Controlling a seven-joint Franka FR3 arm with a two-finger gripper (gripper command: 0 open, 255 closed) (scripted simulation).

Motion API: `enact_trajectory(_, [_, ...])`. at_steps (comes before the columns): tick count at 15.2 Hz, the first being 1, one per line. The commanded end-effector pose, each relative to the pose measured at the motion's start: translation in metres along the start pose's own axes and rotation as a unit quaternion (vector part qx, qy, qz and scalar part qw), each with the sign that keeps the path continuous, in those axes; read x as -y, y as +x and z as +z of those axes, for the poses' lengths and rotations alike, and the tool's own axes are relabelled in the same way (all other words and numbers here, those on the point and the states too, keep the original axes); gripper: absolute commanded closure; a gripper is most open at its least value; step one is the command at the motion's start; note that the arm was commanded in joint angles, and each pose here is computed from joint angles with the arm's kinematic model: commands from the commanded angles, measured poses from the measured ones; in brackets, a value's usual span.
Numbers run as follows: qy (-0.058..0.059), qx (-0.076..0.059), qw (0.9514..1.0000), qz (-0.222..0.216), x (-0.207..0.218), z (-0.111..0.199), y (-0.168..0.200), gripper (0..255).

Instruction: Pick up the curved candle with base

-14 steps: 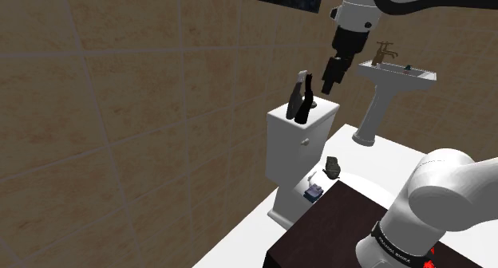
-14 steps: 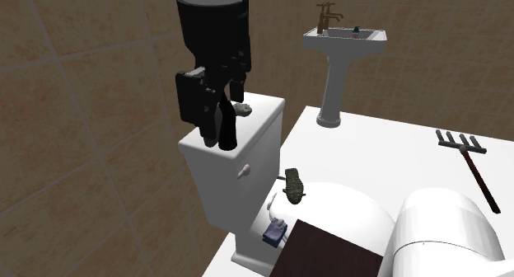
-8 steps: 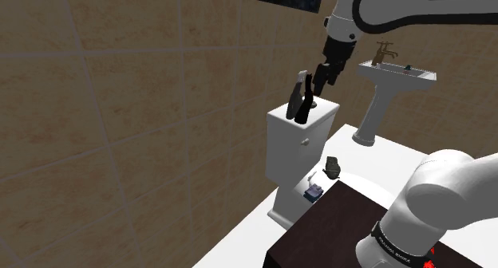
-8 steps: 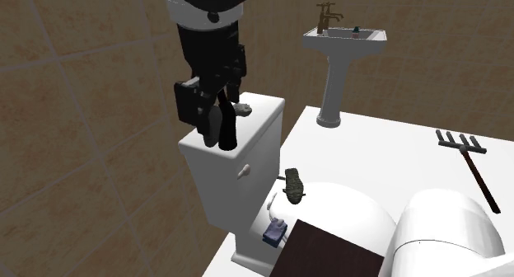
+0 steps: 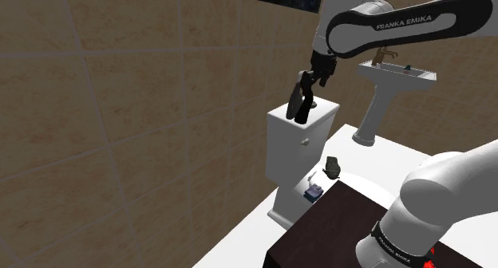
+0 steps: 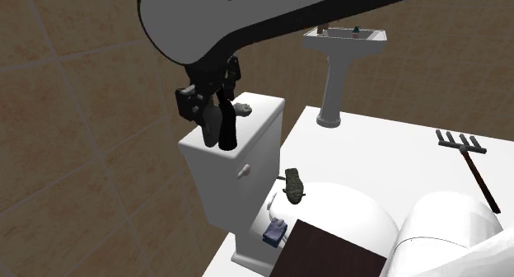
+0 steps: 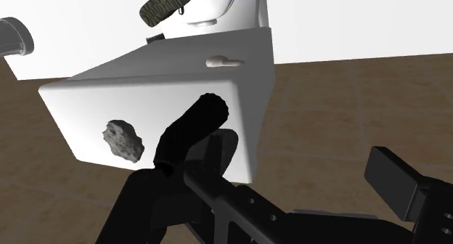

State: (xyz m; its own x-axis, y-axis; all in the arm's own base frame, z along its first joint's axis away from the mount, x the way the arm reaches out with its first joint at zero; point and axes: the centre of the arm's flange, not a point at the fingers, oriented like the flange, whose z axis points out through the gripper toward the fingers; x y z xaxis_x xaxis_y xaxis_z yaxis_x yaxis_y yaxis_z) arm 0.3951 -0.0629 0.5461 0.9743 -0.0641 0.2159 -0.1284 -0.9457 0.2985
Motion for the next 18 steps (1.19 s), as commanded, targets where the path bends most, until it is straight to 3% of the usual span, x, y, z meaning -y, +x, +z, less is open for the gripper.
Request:
enact_trajectory(1, [-0.014, -0.007, 0.9997, 0.021, -0.012, 0.017, 0.014, 0])
enact_trajectory(6, [-0.050, -0.022, 0.9959, 0.072, -0.043, 0.055, 0.045, 0])
enact_trajectory(12, [-0.092, -0.039, 0.9861, 0.133, -0.088, 0.096, 0.079, 0])
enact_trajectory(18, [-0.094, -0.040, 0.9854, 0.136, -0.082, 0.123, 0.075, 0])
